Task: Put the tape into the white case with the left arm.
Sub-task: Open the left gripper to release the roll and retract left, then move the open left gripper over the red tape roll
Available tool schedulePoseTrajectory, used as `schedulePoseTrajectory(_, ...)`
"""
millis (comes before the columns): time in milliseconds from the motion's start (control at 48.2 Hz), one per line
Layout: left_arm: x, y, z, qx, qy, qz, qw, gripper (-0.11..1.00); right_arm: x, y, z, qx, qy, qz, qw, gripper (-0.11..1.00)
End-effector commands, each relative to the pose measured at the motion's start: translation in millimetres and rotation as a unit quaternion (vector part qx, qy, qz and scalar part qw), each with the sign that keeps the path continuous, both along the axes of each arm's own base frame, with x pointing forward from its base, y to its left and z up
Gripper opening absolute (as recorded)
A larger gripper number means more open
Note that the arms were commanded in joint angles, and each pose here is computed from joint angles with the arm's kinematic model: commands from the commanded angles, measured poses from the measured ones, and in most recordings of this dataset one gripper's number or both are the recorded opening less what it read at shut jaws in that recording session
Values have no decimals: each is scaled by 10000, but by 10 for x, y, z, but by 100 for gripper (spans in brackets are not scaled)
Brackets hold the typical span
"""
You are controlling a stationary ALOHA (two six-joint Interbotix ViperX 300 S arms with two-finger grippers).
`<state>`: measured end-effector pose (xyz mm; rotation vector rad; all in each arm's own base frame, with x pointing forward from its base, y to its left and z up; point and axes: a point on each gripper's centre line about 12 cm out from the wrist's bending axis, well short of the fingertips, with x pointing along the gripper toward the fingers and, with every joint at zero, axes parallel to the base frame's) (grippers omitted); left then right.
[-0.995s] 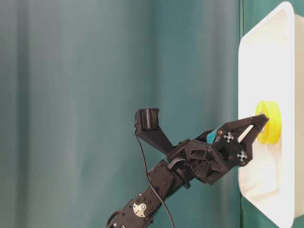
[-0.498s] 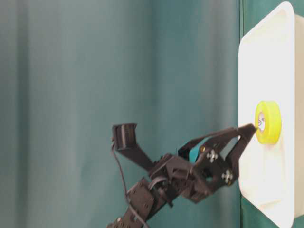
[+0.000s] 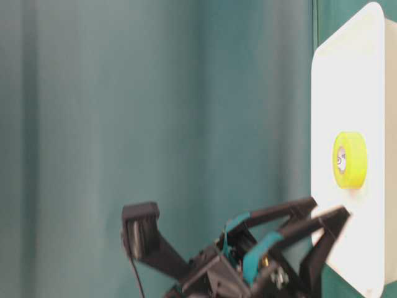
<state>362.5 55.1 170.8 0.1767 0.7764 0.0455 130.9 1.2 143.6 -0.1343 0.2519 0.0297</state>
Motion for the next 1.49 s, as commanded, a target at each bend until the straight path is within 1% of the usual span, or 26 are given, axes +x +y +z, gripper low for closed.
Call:
schedulePoseTrajectory(0,-30,-116,136,32,-220,-152,9996,88,15,2,37,2,-53,7,10000,97)
schedulePoseTrajectory(166,-196,-306,97,36,-243,-400,9989,88,15,0,37,2,-53,0,10000,97)
schedulePoseTrajectory(311,-361,-377,50,40,-327,-482,9983,88,15,0,37,2,-53,0,10000,97)
schedulePoseTrajectory(539,-568,-474,105,79,-808,-611,9948,88,15,1,35,1,-45,6,10000,97)
schedulePoseTrajectory(726,-692,-548,203,111,-1226,-729,9897,88,15,2,37,2,-53,7,10000,97)
schedulePoseTrajectory(995,-865,-646,359,123,-1916,-880,9774,88,15,0,37,2,-53,0,10000,97)
schedulePoseTrajectory(1078,-910,-652,390,132,-2089,-889,9738,88,16,2,35,2,-45,7,10000,97)
schedulePoseTrajectory(1182,-941,-650,395,137,-2156,-886,9723,88,15,2,37,2,-53,7,10000,97)
schedulePoseTrajectory(1286,-938,-650,386,111,-2143,-869,9728,88,16,0,35,2,-45,0,10000,97)
schedulePoseTrajectory(1472,-919,-651,374,-22,-2120,-791,9741,88,15,2,37,2,-53,7,10000,97)
